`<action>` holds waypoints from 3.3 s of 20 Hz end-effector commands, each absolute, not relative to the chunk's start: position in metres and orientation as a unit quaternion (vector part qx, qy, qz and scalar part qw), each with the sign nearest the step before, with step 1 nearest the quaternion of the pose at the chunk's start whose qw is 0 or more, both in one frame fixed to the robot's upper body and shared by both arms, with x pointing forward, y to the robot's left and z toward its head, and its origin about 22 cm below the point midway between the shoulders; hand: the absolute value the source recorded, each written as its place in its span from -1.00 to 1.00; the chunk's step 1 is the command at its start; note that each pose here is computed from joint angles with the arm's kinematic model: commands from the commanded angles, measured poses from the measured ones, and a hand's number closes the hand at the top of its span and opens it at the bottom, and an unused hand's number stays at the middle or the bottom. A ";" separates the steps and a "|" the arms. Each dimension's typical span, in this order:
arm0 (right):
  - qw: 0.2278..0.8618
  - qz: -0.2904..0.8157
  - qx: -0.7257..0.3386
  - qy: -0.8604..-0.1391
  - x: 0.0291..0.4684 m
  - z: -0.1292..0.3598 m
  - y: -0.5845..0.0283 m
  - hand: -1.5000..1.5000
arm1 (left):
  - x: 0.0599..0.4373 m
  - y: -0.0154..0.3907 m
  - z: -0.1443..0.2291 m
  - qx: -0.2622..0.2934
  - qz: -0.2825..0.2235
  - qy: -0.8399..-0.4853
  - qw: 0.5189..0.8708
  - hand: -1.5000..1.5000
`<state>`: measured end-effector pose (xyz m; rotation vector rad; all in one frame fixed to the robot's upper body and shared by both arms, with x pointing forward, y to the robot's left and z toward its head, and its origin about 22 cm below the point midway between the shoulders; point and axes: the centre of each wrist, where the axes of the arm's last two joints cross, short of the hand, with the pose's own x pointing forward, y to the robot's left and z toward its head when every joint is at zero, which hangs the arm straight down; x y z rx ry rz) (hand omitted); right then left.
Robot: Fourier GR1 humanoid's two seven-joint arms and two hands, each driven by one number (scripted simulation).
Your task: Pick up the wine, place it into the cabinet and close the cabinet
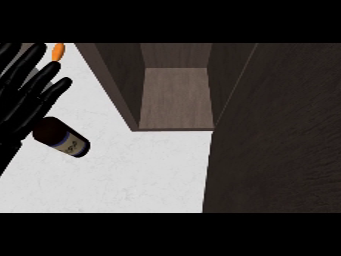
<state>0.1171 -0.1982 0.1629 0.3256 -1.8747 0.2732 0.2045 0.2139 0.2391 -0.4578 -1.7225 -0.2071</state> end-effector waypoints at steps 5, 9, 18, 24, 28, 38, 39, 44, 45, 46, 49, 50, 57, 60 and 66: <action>0.544 0.114 0.132 -0.820 0.075 0.206 -0.208 -1.00 | 0.183 0.229 0.259 -0.174 -0.075 -0.764 0.617 -1.00; 0.541 0.111 0.135 -0.823 0.094 0.206 -0.203 -1.00 | 0.178 0.233 0.267 -0.173 -0.072 -0.760 0.622 -1.00; 0.545 0.115 0.132 -0.820 0.082 0.205 -0.209 -1.00 | 0.191 0.264 0.258 -0.122 -0.059 -0.768 0.627 -1.00; 0.547 0.113 0.134 -0.819 0.088 0.206 -0.205 -1.00 | 0.207 0.289 0.257 -0.090 -0.055 -0.778 0.619 -1.00; 0.547 0.121 0.138 -0.816 0.083 0.203 -0.205 -1.00 | 0.221 0.318 0.256 -0.071 -0.046 -0.775 0.626 -1.00; 0.546 0.124 0.139 -0.817 0.085 0.212 -0.205 -1.00 | 0.240 0.347 0.231 -0.047 -0.031 -0.759 0.648 -1.00; 0.542 0.116 0.141 -0.821 0.085 0.214 -0.199 -1.00 | 0.235 0.357 0.221 -0.039 -0.039 -0.760 0.648 -1.00; 0.546 0.108 0.139 -0.819 0.082 0.209 -0.201 -1.00 | 0.242 0.372 0.207 -0.041 -0.023 -0.747 0.663 -1.00; 0.539 0.109 0.146 -0.822 0.080 0.213 -0.196 -1.00 | 0.249 0.367 0.184 -0.040 -0.033 -0.741 0.669 -1.00; 0.543 0.112 0.153 -0.818 0.076 0.215 -0.199 -1.00 | 0.238 0.371 0.177 -0.037 -0.028 -0.741 0.670 -1.00; 0.535 0.121 0.138 -0.824 0.089 0.208 -0.203 -1.00 | 0.248 0.379 0.158 -0.050 -0.019 -0.730 0.682 -1.00; 0.545 0.115 0.141 -0.819 0.072 0.216 -0.201 -1.00 | 0.241 0.382 0.159 -0.046 -0.025 -0.723 0.689 -1.00; 0.540 0.135 0.138 -0.819 0.074 0.218 -0.204 -1.00 | 0.251 0.384 0.115 -0.046 -0.047 -0.716 0.695 -1.00; 0.540 0.113 0.147 -0.821 0.073 0.219 -0.205 -1.00 | 0.266 0.394 0.107 -0.043 -0.046 -0.713 0.699 -1.00; 0.539 0.127 0.147 -0.819 0.070 0.220 -0.203 -1.00 | 0.279 0.380 0.077 -0.034 -0.042 -0.698 0.714 -1.00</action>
